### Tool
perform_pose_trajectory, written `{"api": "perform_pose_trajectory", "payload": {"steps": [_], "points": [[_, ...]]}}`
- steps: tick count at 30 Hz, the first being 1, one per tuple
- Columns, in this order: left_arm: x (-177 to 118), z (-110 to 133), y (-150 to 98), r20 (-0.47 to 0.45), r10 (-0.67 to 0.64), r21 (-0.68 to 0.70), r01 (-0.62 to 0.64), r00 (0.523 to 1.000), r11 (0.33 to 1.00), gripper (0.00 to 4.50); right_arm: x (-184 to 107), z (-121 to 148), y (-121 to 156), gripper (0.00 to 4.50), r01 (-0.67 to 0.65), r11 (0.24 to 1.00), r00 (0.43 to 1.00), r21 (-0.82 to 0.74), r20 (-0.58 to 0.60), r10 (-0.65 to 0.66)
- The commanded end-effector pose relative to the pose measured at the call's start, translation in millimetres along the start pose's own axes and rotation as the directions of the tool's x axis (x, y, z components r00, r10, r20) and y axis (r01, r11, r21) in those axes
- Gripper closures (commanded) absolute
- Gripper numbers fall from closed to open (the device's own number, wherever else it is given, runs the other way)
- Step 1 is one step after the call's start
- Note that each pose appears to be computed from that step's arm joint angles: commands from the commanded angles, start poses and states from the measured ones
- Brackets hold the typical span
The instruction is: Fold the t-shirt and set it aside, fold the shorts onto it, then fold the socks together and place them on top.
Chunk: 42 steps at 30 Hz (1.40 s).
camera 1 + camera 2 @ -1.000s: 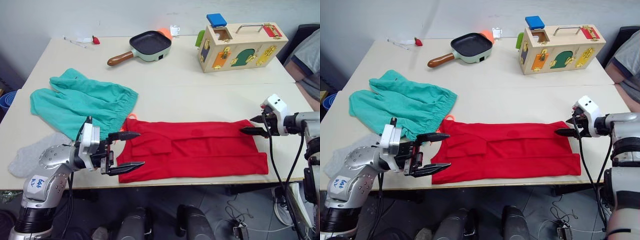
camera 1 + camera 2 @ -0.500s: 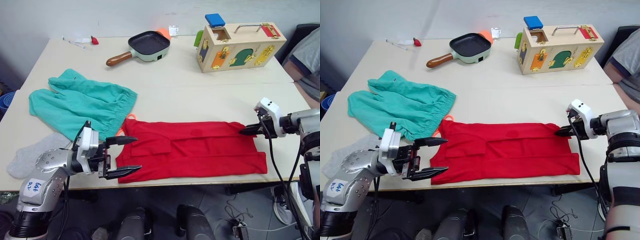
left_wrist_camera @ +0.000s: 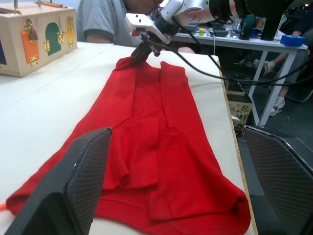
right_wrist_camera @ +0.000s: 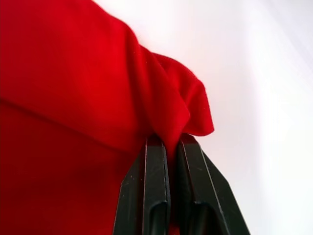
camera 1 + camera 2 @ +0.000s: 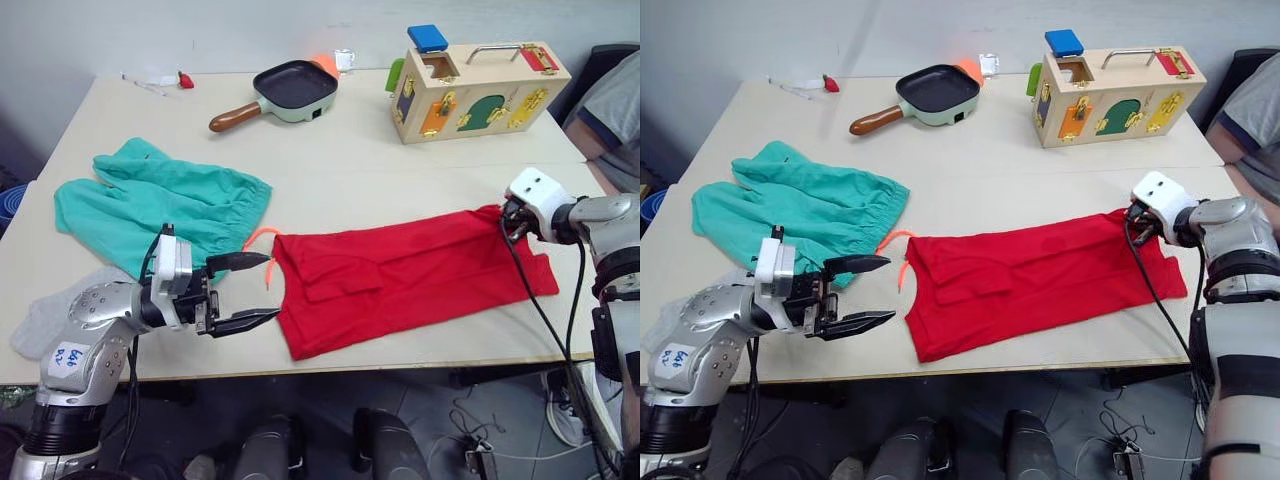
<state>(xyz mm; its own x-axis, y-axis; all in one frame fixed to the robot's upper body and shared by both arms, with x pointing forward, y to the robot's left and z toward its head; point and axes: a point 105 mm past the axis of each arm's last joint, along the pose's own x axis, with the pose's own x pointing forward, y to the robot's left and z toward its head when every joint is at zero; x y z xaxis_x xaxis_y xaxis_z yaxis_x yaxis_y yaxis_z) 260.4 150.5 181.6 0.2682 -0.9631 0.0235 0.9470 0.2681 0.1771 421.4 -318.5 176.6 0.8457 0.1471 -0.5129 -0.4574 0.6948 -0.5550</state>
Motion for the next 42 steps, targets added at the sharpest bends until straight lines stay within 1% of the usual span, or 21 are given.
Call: {"api": "perform_pose_trajectory", "payload": {"steps": [1,3,6,8,9,10,13,14,15,16,18,20,22,24,28,31,33,35,38,40,42], "points": [[3,3,4,0.0,0.005,0.031,-0.005,1.0,1.0,0.0,-6,19,-10,4.19,0.014,0.995,0.994,0.101,0.105,-0.024],[5,-1,10,-0.022,0.012,0.027,-0.011,1.0,1.0,0.0,-9,19,-9,3.71,-0.025,0.988,0.992,0.154,0.129,0.005],[6,-4,21,-0.045,0.04,0.009,-0.04,0.998,0.999,0.0,-18,16,-14,2.78,-0.043,0.985,0.991,0.167,0.132,0.021],[9,-6,37,-0.066,0.075,-0.004,-0.075,0.995,0.997,0.0,-36,13,-27,1.99,-0.057,0.969,0.987,0.241,0.158,0.019],[12,-7,44,-0.084,0.081,-0.013,-0.082,0.993,0.997,0.0,-47,10,-32,1.72,-0.078,0.955,0.985,0.287,0.172,0.028],[13,-9,49,-0.099,0.081,-0.016,-0.083,0.992,0.996,0.0,-55,8,-35,1.32,-0.095,0.941,0.982,0.324,0.185,0.036],[18,-13,62,-0.132,0.078,-0.021,-0.081,0.988,0.996,0.0,-71,7,-38,0.4,-0.178,0.853,0.964,0.49,0.26,0.051],[22,-15,67,-0.15,0.065,-0.018,-0.069,0.987,0.997,0.0,-77,2,-33,0.08,-0.223,0.788,0.962,0.574,0.26,0.083],[26,-18,72,-0.172,0.061,-0.013,-0.064,0.983,0.998,0.0,-82,-6,-26,0.03,-0.246,0.732,0.964,0.635,0.241,0.114],[31,-24,79,-0.211,0.056,-0.005,-0.059,0.976,0.998,0.0,-89,-19,-13,0.03,-0.246,0.67,0.969,0.701,0.182,0.165],[39,-36,92,-0.283,0.066,0.011,-0.066,0.957,0.998,0.0,-102,-35,14,0.03,-0.245,0.553,0.962,0.796,0.127,0.243],[47,-43,101,-0.311,0.07,0.013,-0.069,0.948,0.998,0.0,-111,-43,36,0.03,-0.231,0.477,0.954,0.848,0.102,0.281],[59,-46,106,-0.306,0.051,-0.005,-0.055,0.951,0.998,0.0,-117,-51,61,0.03,-0.21,0.426,0.948,0.88,0.077,0.309],[69,-51,113,-0.329,0.056,-0.02,-0.067,0.943,0.998,0.0,-119,-56,84,0.03,-0.212,0.412,0.939,0.886,0.068,0.336],[84,-55,120,-0.346,0.061,-0.024,-0.074,0.936,0.997,0.0,-110,-62,107,0.03,-0.202,0.41,0.948,0.89,0.071,0.311],[93,-58,123,-0.372,0.071,-0.036,-0.091,0.925,0.995,0.0,-100,-63,115,0.03,-0.181,0.389,0.959,0.903,0.074,0.274],[95,-64,126,-0.415,0.09,-0.035,-0.114,0.905,0.993,0.0,-91,-61,116,0.03,-0.163,0.371,0.966,0.914,0.072,0.247],[92,-70,133,-0.471,0.143,-0.034,-0.18,0.871,0.983,0.0,-83,-59,115,0.03,-0.13,0.359,0.975,0.924,0.053,0.218],[94,-73,130,-0.491,0.103,-0.088,-0.167,0.865,0.982,0.0,-71,-62,115,0.03,-0.069,0.341,0.981,0.937,0.002,0.193],[97,-74,122,-0.486,0.036,-0.141,-0.119,0.873,0.983,0.39,-63,-62,115,0.0,-0.061,0.322,0.982,0.945,-0.001,0.191],[100,-73,116,-0.478,-0.01,-0.177,-0.086,0.878,0.98,0.9,-57,-59,114,0.42,-0.063,0.316,0.983,0.947,0.004,0.183]]}}
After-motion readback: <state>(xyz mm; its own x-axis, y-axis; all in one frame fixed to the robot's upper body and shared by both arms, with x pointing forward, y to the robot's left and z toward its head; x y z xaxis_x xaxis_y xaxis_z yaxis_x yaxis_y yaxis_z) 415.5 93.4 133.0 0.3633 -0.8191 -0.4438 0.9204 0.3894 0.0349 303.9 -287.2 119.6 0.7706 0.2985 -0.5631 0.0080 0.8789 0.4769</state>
